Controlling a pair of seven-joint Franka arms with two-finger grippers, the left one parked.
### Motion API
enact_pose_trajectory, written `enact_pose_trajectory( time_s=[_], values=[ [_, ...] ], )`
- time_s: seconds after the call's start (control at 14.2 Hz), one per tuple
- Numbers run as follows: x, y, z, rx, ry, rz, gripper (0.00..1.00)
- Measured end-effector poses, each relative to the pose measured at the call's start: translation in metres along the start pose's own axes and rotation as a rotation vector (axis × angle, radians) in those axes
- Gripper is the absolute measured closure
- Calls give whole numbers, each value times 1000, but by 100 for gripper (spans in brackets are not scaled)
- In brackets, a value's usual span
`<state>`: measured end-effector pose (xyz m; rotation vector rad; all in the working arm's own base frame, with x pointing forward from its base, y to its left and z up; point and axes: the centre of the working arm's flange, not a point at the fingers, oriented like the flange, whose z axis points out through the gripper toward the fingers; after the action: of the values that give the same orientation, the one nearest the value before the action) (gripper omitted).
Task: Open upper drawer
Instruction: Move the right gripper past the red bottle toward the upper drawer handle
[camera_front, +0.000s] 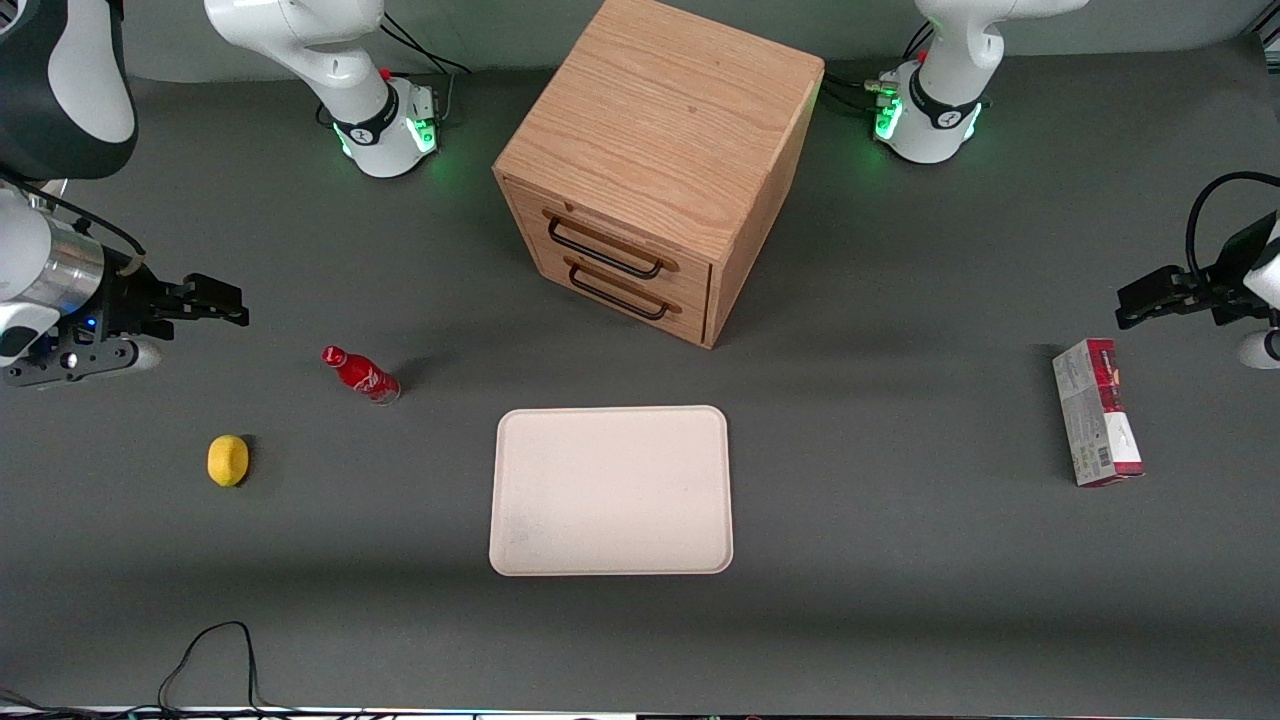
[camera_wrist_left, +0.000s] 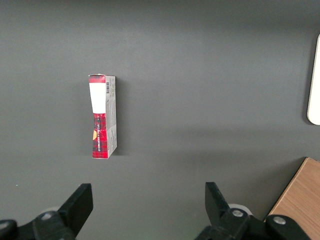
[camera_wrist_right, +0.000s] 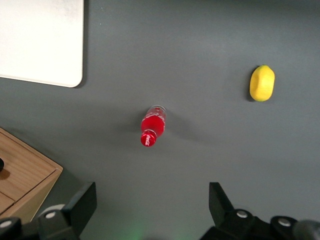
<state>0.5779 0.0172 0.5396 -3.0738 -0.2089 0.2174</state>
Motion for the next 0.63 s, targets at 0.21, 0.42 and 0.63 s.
enact_pose_trajectory(
  time_s=[0.21,0.42,0.63],
  values=[
    [19,-32,8,22,-5,-49,0],
    [26,-59,10,21,-7,-93,0],
    [33,-91,24,66,-26,-140,0]
  ],
)
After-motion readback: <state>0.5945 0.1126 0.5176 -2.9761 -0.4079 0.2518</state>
